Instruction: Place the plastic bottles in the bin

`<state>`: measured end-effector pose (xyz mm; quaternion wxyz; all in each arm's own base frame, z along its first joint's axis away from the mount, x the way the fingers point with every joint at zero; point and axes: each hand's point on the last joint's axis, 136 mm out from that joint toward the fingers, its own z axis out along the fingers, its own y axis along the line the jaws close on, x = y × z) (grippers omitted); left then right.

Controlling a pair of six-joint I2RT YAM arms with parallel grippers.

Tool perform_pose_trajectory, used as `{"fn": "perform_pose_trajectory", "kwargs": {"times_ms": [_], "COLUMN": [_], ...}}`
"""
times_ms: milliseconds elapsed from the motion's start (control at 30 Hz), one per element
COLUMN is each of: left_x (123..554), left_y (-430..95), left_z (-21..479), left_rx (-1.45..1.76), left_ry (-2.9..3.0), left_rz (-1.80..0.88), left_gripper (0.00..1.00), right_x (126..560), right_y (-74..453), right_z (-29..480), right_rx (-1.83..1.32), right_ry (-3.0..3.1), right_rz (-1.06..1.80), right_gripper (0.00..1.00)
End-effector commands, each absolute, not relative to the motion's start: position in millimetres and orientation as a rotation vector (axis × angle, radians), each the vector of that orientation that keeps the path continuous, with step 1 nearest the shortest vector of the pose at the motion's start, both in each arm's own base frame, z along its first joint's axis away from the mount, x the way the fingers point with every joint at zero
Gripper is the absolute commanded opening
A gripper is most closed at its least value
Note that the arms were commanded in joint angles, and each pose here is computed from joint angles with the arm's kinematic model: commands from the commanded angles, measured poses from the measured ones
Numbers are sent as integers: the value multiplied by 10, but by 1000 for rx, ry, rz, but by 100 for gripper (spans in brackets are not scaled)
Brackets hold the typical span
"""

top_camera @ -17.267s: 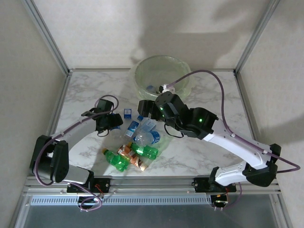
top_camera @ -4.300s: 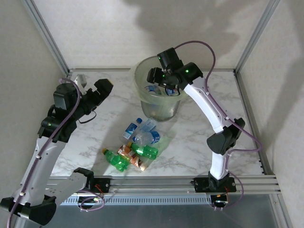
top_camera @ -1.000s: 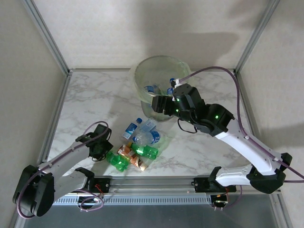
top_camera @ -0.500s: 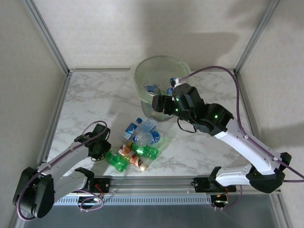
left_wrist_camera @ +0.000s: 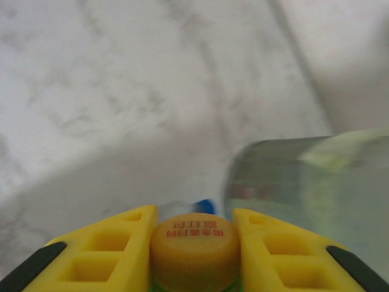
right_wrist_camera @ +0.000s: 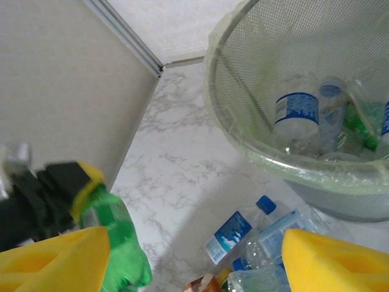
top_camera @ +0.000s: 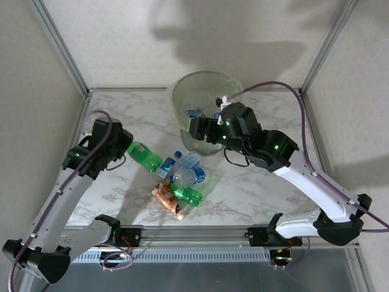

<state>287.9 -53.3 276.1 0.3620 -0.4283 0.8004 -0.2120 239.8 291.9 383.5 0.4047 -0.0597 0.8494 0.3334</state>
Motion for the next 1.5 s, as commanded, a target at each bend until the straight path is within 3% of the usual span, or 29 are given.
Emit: {"fn": "perform_pose_trajectory", "kwargs": {"times_ms": [0,167,333,600,967,1133,1467], "left_x": [2967,3221,3309,3282,3303,3275,3266], "left_y": [-614,-1014,-1225,-1396,-1469,-1473,-1455], "left_z": [3127,3725,4089,4462,4383,4370,4290], "left_rx": [-1020,-906,-809,-697,-698,-706,-722], "left_ry": [2011,1834,1687,1547,1493,1472,1468], "left_rz": [-648,-1047,-1293,-1522,-1650,-1689,-1689], "left_gripper": [31,31,31,31,28,28,27], "right_x": [2263,2093,1992,1985,1978,1999,2012], "right_y": [3081,3048,3070,3416,3794,3895,3901], "right_z": [4045,4419,4641,4458,4335,4280,4229], "right_rx": [-206,-232,-248,-283,-344,-354,-360], "right_ry": [2085,1937,1869,1953,2000,2016,2031], "right_rz": [1003,1172,1277,1396,1529,1546,1534], "right_gripper": [81,98,99,99,99,95,79]}}
